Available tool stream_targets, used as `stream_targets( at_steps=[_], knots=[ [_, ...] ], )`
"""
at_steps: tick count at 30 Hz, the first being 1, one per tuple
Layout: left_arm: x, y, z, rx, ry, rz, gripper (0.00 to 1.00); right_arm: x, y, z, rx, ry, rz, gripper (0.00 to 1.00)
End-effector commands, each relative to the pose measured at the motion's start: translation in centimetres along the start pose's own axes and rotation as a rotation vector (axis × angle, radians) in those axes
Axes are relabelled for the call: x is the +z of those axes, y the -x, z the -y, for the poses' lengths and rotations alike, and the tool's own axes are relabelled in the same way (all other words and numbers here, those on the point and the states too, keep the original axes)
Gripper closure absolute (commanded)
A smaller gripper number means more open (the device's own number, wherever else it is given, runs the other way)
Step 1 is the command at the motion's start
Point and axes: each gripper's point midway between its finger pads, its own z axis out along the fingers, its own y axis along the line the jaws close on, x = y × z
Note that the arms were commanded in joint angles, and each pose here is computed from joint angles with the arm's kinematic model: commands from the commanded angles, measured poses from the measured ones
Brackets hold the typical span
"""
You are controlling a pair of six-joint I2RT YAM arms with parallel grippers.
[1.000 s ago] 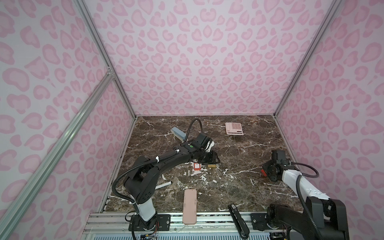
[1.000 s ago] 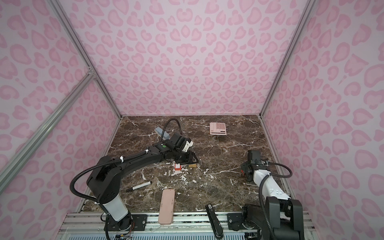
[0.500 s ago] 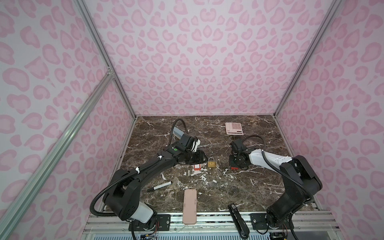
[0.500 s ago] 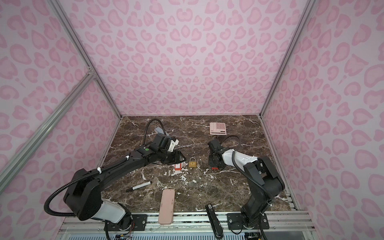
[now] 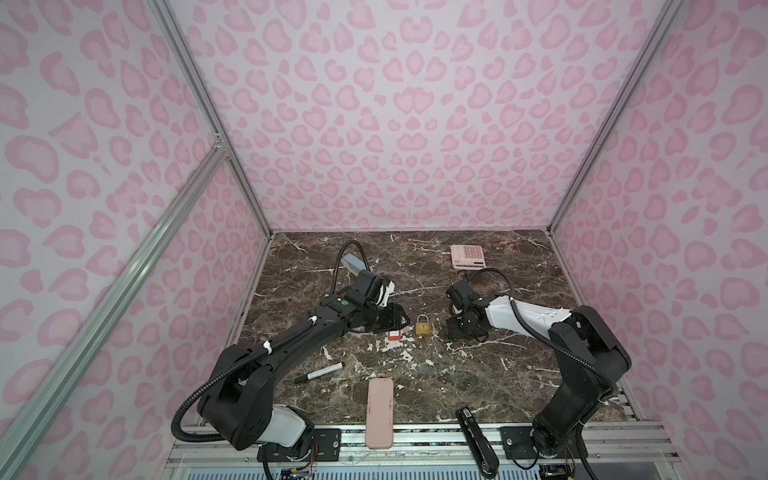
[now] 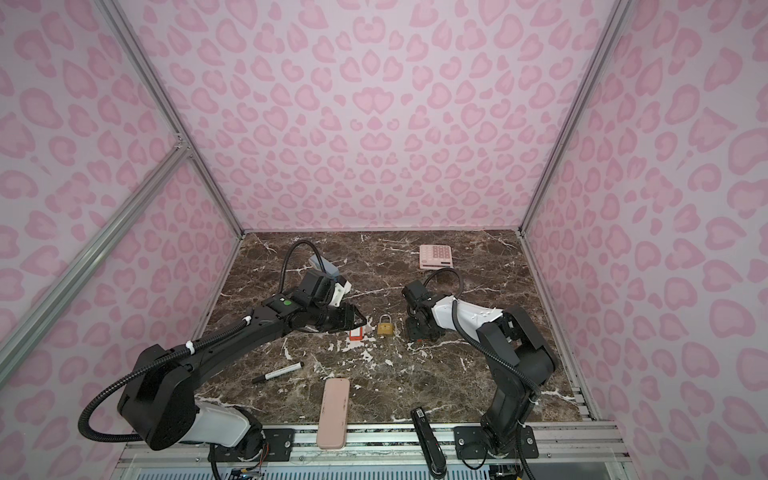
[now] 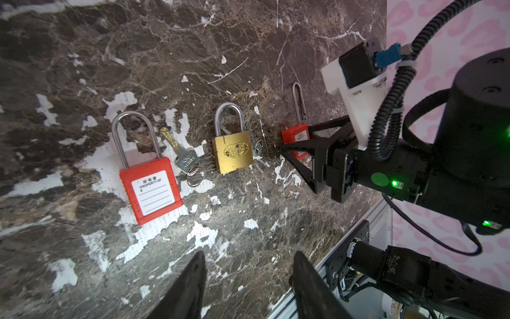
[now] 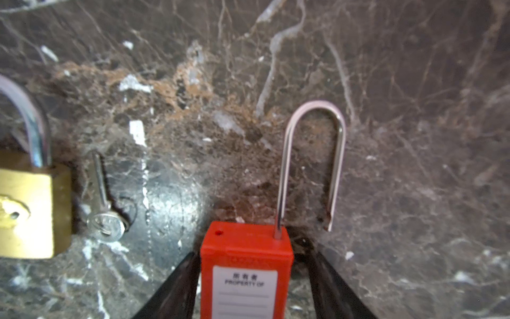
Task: Lock with the key
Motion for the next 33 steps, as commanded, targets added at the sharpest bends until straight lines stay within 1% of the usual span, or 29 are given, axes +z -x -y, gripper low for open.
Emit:
stream_targets(
  at_steps=[1, 3, 7, 12, 14, 17, 22, 27, 30, 33],
  knots=[
    [-0.1, 0.3, 0.3, 0.014, -0.016, 0.014, 0.47, 0.0, -1.5, 0.8, -0.051, -0.037, -0.06, 0.37],
    [0.0, 0.4, 0.4, 0.011, -0.019, 0.013, 0.47, 0.1, -1.8, 0.7, -0.06, -0.03, -0.07, 0.39],
    [0.1, 0.4, 0.5, -0.001, -0.027, 0.014, 0.47, 0.4, -2.1, 0.8, -0.061, -0.032, -0.072, 0.47],
    [0.3, 0.5, 0.7, -0.012, -0.04, 0.012, 0.47, 0.2, -1.8, 0.7, -0.072, -0.037, -0.042, 0.63],
    [0.4, 0.6, 0.9, -0.015, -0.054, 0.013, 0.47, -0.2, -1.4, 0.5, -0.081, -0.031, -0.02, 0.67],
    [0.5, 0.6, 1.4, -0.025, -0.082, 0.016, 0.47, -1.5, -0.5, -0.4, -0.099, 0.026, 0.037, 0.68],
    [0.8, 0.8, 2.3, -0.038, -0.139, 0.016, 0.47, -5.2, 1.2, -3.1, -0.12, 0.201, 0.154, 0.7],
    [1.1, 1.3, 3.8, -0.054, -0.212, 0.027, 0.47, -8.4, 1.7, -5.4, -0.15, 0.337, 0.215, 0.7],
    [1.5, 1.3, 5.0, -0.058, -0.267, 0.021, 0.47, -9.9, 1.7, -6.7, -0.18, 0.387, 0.253, 0.7],
    [2.0, 1.3, 5.6, -0.049, -0.274, 0.012, 0.47, -11.0, 1.4, -8.1, -0.228, 0.415, 0.279, 0.69]
  ],
)
